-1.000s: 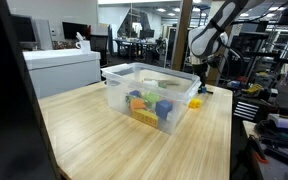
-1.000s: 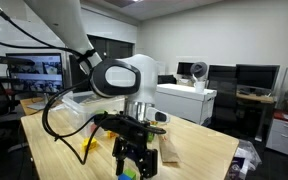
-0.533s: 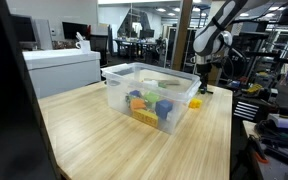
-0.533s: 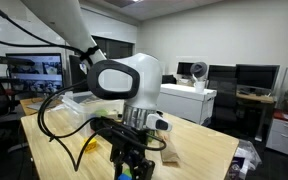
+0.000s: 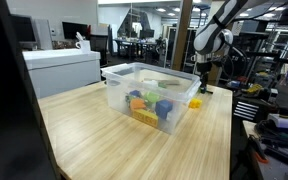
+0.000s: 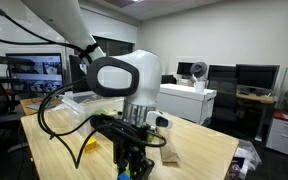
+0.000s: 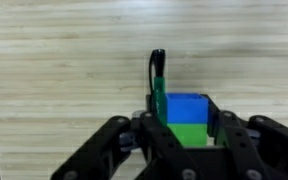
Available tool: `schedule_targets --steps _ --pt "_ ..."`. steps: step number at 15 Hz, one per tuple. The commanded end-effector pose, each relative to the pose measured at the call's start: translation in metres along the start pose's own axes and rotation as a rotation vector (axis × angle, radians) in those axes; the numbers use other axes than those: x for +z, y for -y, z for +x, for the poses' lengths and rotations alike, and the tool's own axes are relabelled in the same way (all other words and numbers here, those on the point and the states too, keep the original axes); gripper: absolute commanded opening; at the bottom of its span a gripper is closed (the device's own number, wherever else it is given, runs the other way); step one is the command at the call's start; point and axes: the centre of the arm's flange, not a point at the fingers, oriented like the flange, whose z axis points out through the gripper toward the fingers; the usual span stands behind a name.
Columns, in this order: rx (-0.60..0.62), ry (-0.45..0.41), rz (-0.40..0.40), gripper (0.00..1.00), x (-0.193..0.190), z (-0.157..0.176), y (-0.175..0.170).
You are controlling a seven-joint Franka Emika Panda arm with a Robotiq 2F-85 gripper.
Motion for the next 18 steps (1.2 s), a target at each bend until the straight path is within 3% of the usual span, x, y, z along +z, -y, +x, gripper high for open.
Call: schedule_targets --steps 1,3,6,10,13,18 --pt "0.008 -0.027 -0.006 0.20 -0.012 0.010 0.023" --pt "-0.022 -0.069 -0.012 0.20 -0.042 0.023 0.046" --pt "-0.238 -0.201 -0.033 0.20 -0.112 0.037 0.141" --pt "-0.432 -0.308 -0.044 0.20 -0.171 0.022 0.235" --pt "-0.569 -0.416 -0.059 0.20 -0.224 -0.009 0.300" --pt "-0.710 -0.507 -0.023 0.20 -0.255 -0.038 0.345"
